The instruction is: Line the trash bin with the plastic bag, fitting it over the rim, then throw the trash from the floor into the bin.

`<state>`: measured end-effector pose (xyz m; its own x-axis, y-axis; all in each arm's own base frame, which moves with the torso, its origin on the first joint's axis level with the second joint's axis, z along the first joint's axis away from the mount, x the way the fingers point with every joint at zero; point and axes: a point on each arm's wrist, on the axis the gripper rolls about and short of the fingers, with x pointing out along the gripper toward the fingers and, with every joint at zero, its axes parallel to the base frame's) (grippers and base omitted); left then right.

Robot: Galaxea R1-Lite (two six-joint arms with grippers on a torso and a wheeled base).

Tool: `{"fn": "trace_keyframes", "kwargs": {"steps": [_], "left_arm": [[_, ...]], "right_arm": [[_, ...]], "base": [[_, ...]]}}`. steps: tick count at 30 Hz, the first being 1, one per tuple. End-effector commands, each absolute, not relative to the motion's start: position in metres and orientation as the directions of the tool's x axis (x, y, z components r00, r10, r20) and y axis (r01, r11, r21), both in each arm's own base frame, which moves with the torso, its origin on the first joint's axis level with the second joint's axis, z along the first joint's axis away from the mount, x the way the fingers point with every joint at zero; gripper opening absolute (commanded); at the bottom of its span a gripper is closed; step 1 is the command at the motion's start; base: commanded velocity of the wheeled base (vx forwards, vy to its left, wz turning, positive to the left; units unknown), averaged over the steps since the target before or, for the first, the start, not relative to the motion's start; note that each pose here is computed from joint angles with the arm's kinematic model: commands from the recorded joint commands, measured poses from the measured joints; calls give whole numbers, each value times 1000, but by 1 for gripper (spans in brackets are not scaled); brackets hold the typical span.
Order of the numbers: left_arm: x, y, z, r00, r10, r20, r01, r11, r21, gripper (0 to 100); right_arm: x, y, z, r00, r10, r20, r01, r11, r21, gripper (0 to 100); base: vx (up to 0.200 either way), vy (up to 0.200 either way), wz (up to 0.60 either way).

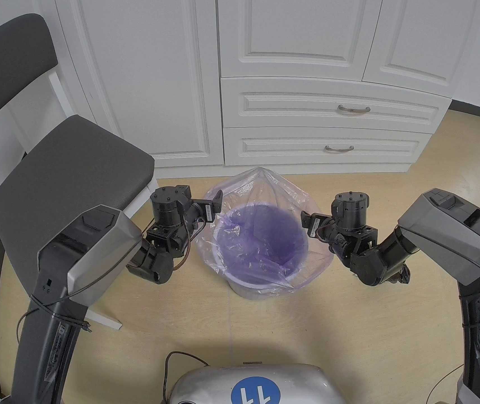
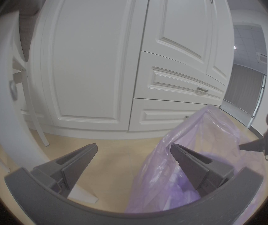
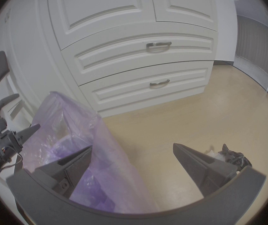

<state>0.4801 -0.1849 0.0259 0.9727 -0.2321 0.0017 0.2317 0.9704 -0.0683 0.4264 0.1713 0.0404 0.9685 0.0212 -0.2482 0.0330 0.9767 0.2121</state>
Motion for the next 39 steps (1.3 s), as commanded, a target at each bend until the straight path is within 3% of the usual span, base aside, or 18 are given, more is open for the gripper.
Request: {"fn": "trace_keyframes", "kwargs": {"steps": [1,14,26,39], "left_arm": [[508,-194,-11,990,-142,10,143,987,-76,100],[523,-202,-22,992,-122,44,127,982,-137,100],[523,-201,-22,987,-154,43,160,963,-218,100],[527,-190,-29,988,-150,36,154,964,-217,100]], "right_arm": [[452,156,23,985,-25,-171,70,963,259,100],[490,134,-16,988,-87,-128,121,948,294,100],[508,141,-39,992,-85,-88,113,917,382,100],[510,151,-55,992,-71,-104,105,919,381,100]], "base": [[0,0,0],[0,0,0],[0,0,0],[0,0,0]]}}
